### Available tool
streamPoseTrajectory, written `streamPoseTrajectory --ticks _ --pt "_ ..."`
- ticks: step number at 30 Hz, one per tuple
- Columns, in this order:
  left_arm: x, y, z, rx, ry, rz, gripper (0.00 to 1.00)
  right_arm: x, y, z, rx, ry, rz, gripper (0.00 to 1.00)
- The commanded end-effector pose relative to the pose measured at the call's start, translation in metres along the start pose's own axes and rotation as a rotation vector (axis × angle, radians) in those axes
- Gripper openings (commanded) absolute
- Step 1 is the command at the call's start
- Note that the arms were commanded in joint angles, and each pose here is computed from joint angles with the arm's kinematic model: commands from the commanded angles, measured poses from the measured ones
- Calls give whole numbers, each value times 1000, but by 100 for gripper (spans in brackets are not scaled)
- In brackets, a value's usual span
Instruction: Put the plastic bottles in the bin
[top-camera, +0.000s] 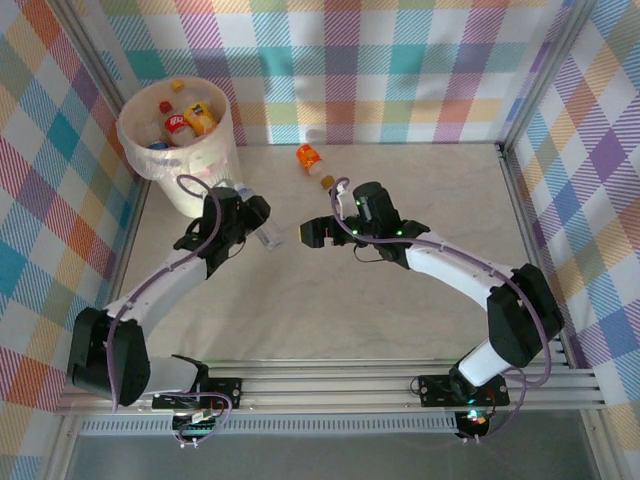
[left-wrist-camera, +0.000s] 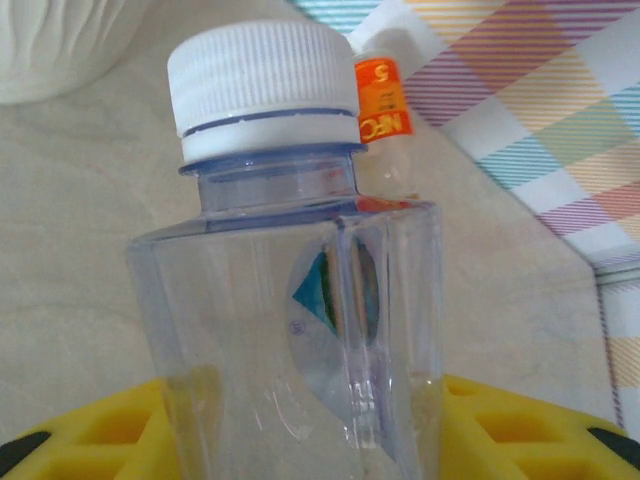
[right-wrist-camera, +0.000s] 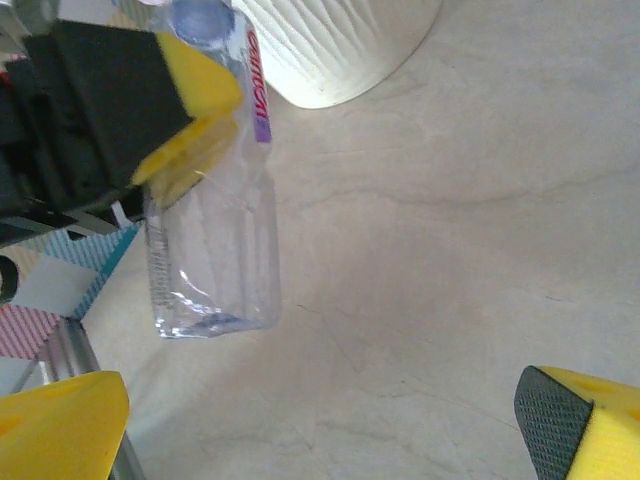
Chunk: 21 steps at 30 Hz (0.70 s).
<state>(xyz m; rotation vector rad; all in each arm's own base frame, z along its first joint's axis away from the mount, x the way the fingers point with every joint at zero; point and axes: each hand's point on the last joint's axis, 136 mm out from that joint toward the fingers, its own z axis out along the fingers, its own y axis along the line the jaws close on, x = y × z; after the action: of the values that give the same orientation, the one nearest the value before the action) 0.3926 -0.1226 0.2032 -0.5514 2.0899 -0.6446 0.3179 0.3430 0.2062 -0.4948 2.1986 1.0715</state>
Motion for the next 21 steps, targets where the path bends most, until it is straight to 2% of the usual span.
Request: streamPoseTrajectory --ticks 1,7,14,21 --pt "-21 -16 -23 77 -41 74 50 -14 28 6 -122 -22 20 100" --pt "-66 -29 -63 55 -119 176 50 -14 47 16 -197 -2 10 100" --pt "-137 -45 -104 19 -259 260 50 -22 61 20 -235 -5 -13 100" --pt "-211 -60 -123 -71 -417 309 50 -28 62 19 -228 -23 -32 100"
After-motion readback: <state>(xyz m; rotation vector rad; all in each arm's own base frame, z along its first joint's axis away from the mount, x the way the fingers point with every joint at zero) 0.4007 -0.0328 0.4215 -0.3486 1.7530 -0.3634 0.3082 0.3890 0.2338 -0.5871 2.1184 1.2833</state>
